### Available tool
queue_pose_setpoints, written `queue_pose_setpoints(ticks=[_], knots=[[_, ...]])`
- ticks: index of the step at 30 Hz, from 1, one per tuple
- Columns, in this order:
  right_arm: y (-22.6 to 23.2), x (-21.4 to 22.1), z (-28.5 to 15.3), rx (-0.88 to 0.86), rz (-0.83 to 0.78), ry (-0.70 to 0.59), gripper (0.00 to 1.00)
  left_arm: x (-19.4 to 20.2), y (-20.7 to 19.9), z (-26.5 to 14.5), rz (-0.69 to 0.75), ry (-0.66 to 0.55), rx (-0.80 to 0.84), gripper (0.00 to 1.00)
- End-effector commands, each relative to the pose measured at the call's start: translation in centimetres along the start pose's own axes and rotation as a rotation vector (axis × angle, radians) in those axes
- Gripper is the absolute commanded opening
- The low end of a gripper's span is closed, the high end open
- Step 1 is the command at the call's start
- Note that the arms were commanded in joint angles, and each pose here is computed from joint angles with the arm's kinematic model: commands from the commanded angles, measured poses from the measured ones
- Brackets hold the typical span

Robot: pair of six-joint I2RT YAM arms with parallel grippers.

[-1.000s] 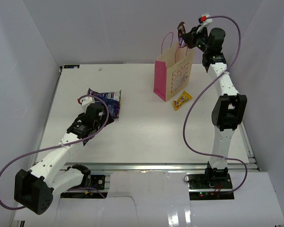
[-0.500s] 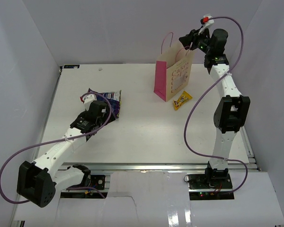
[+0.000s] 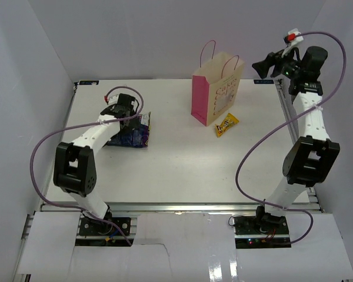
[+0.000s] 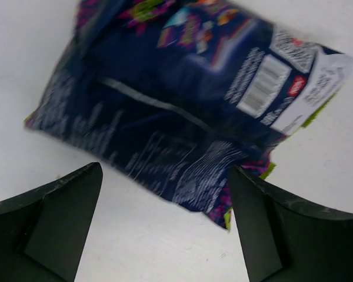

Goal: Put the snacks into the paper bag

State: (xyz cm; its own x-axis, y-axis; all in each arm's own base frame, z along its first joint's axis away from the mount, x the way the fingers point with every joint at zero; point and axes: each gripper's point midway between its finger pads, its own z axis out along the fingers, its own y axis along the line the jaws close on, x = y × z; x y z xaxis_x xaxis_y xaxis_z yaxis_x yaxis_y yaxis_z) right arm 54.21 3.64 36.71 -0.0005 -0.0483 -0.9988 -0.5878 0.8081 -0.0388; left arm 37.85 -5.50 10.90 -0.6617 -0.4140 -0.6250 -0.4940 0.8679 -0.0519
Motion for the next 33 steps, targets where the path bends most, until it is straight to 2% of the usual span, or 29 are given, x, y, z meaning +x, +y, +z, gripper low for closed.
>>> queue_pose_setpoints(ticks=[1, 2, 4, 5, 7, 9, 12, 17, 19, 26, 29, 30, 33], knots=[[3.8, 4.3, -3.9, -0.144, -0.040, 0.100, 0.81, -2.6, -4.1, 0.2, 0.192, -0.004, 0.133, 0.98], [4.5, 5.5, -4.7, -0.157, -0.045, 0.121, 0.82, -2.7, -5.3, 0.8, 0.271, 0.000, 0.179, 0.98], [6.1, 6.6, -6.9, -0.167, -0.060, 0.152, 0.83, -3.9, -8.4, -0.4, 0.304, -0.008, 0.323, 0.98], [7.0, 9.4, -7.8, -0.182, -0.048, 0.191, 0.83, -4.5, -9.2, -0.6, 0.312, -0.027, 0.353, 0.98], [8.0, 10.3, -9.4, -0.178, -0.058, 0.209, 0.84, -5.6, -10.5, -0.7, 0.310, -0.044, 0.363, 0.98], [9.1, 12.4, -10.8, -0.176, -0.025, 0.242, 0.84, -4.7, -10.5, 0.9, 0.334, -0.006, 0.304, 0.98], [9.5, 14.0, -12.1, -0.160, 0.022, 0.262, 0.84, -4.2, -11.4, 1.6, 0.376, -0.028, 0.235, 0.98], [9.4, 15.1, -13.1, -0.144, 0.074, 0.275, 0.84, -2.2, -12.4, 4.3, 0.467, -0.034, 0.074, 0.98], [9.4, 15.1, -13.3, -0.141, 0.081, 0.273, 0.84, -1.7, -11.8, 5.4, 0.492, -0.030, -0.027, 0.98], [9.6, 15.9, -13.8, -0.140, 0.115, 0.279, 0.84, -1.6, -10.2, 6.9, 0.574, -0.088, -0.207, 0.94], [9.8, 16.0, -13.9, -0.139, 0.126, 0.279, 0.84, -0.8, -9.0, 8.0, 0.615, -0.082, -0.269, 0.87], [9.7, 16.0, -14.0, -0.134, 0.127, 0.278, 0.84, -0.2, -8.5, 8.4, 0.628, -0.068, -0.284, 0.75], [9.7, 16.0, -14.2, -0.131, 0.132, 0.279, 0.84, 0.5, -8.0, 8.6, 0.629, -0.059, -0.287, 0.53]])
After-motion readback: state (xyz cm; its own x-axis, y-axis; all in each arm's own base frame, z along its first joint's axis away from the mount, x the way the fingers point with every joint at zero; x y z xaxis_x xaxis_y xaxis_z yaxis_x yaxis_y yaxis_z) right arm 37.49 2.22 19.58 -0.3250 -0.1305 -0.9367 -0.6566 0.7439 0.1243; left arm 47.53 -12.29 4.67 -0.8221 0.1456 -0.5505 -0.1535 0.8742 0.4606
